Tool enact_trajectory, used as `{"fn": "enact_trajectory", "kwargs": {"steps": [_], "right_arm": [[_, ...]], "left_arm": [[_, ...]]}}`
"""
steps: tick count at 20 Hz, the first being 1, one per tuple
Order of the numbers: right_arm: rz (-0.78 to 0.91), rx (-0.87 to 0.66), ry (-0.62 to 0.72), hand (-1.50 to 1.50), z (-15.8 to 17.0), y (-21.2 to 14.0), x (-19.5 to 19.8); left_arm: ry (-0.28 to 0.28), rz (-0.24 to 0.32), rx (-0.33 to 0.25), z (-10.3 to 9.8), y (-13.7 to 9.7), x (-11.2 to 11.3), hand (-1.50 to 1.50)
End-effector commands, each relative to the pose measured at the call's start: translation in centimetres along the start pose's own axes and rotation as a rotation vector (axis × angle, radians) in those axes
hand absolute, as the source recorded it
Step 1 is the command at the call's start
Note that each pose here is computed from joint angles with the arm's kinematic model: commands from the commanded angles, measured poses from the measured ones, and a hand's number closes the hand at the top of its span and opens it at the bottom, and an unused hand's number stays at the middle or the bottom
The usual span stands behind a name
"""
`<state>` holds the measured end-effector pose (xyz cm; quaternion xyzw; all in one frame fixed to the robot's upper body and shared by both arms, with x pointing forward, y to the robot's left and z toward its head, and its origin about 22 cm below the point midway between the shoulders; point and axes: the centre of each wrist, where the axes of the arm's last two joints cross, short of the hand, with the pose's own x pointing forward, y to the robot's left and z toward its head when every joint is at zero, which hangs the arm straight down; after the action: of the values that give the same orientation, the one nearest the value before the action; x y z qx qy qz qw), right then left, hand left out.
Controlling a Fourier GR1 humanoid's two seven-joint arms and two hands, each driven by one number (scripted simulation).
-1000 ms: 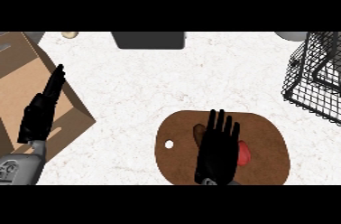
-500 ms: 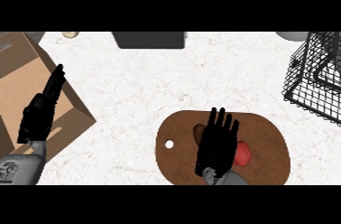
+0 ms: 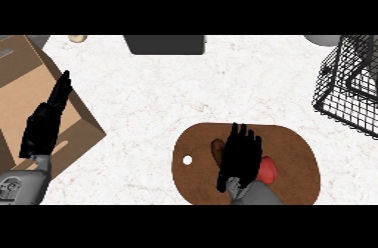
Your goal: Pick the sweet potato from the cutting board and place it in the tiered basket
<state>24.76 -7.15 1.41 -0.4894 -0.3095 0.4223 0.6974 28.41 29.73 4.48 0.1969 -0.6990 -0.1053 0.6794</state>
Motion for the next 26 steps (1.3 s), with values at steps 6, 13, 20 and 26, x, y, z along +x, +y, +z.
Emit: {"fn": "enact_trajectory", "kwargs": {"steps": [6, 13, 20, 26], "right_arm": [[0.227, 0.045, 0.074, 1.50, -0.2, 3.2, 1.4], [0.009, 0.041, 0.065, 1.50, 0.7, 0.9, 2.1], [-0.252, -0.038, -0.005, 1.50, -2.8, -4.5, 2.3], [-0.610, -0.187, -0.026, 1.50, -6.6, -10.6, 2.4]], "left_arm": [[0.019, 0.003, -0.018, 0.5, -1.0, -0.5, 0.00], [0.049, 0.013, -0.012, -0.1, -0.1, -0.8, 0.00], [0.032, 0.015, -0.019, -0.2, -0.8, -0.8, 0.00], [0.018, 0.008, -0.016, 0.5, -0.4, -1.0, 0.00]]}}
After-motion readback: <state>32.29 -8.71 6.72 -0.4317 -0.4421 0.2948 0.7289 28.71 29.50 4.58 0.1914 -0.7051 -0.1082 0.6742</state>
